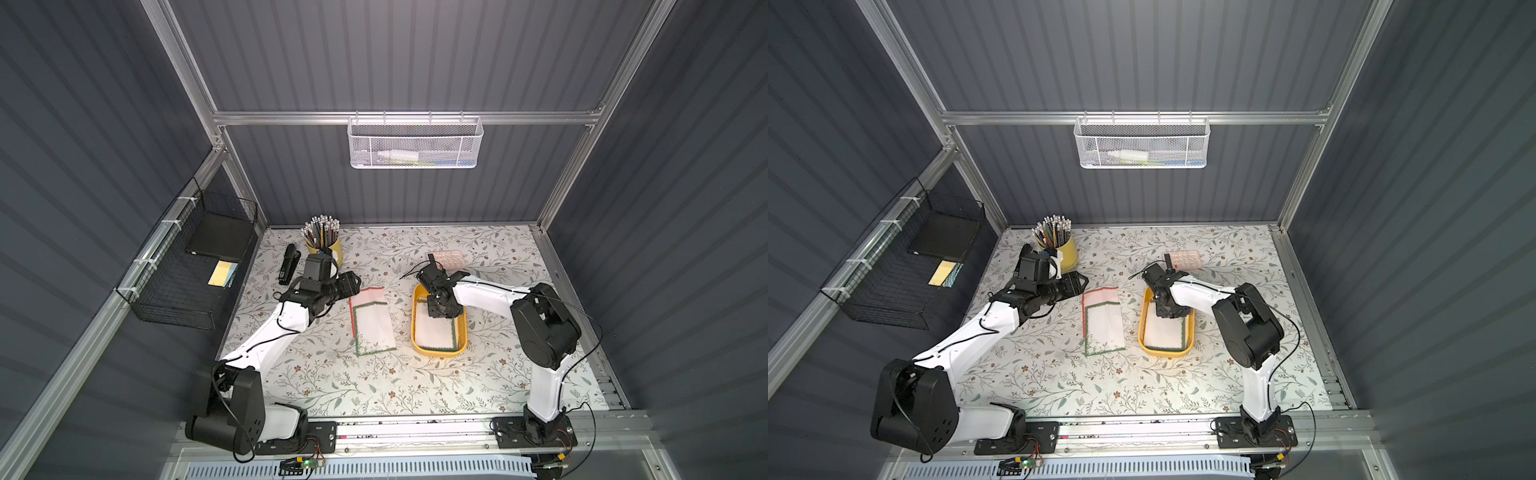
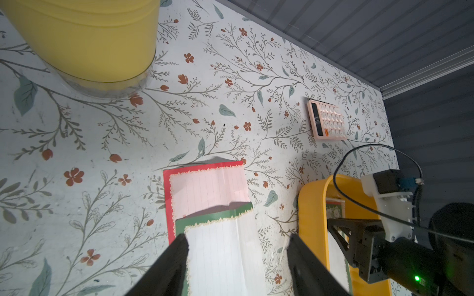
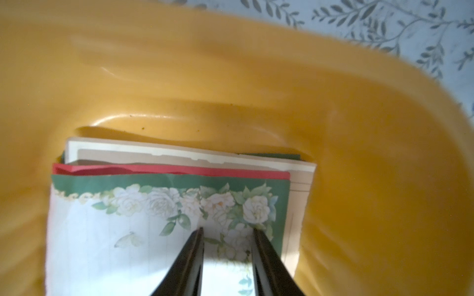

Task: Take out the stationery paper from the storage box
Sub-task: Pick up multiple sheets of stationery from the storage box.

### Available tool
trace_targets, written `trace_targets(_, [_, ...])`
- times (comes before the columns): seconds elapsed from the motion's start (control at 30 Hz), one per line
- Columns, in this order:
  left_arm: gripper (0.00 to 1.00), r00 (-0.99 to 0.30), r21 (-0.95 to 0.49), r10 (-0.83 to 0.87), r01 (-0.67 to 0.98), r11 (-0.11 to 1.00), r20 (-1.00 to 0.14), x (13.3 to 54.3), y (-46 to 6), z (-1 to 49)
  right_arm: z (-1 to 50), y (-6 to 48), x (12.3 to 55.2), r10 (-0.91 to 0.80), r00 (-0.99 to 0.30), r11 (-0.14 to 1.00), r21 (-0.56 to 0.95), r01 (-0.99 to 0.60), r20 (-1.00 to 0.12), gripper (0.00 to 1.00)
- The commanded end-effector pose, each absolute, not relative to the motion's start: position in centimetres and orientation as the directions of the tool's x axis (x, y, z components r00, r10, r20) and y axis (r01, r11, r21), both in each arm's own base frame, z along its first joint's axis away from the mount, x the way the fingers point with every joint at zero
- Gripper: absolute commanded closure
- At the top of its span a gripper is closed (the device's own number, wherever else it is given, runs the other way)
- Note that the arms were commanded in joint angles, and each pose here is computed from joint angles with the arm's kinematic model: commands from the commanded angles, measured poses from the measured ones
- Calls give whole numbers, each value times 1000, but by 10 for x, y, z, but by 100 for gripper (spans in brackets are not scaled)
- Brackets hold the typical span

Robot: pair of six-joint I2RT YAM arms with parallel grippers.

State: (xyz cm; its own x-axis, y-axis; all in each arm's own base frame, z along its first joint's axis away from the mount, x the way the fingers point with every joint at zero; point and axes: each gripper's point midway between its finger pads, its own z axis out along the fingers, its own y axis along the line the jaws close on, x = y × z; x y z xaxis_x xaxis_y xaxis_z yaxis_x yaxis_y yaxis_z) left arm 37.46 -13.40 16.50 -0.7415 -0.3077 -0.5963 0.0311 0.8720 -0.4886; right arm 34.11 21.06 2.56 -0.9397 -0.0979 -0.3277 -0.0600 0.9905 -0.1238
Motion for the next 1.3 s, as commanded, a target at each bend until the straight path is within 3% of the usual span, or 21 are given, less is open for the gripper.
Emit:
trace_targets(0.0, [36,-760,-493,-311,15,870,-571,371,-133,154,18,203,334,-107,-953,983,-173,-59,-282,48])
trace_targets(0.07, [36,-760,-493,-312,13,870,-570,370,-133,154,17,198,333,-104,-954,978,-203,-47,-280,33])
trace_targets(0.2, [36,-764,-492,-308,14,870,-567,370,-133,152,22,196,334,-95,-948,977,-209,-31,-303,26])
trace_targets(0.8, [36,-767,-489,-305,12,872,-564,370,-133,150,-1,208,327,-89,-962,989,-140,-54,-258,40])
trace_targets(1.13, [36,-766,-486,-303,14,874,-567,369,-132,152,-28,203,310,-72,-978,991,-129,-47,-195,36])
trace_targets(1.27, [36,-769,-482,-299,13,876,-564,369,-132,150,-37,204,301,-52,-983,995,-89,-37,-176,41])
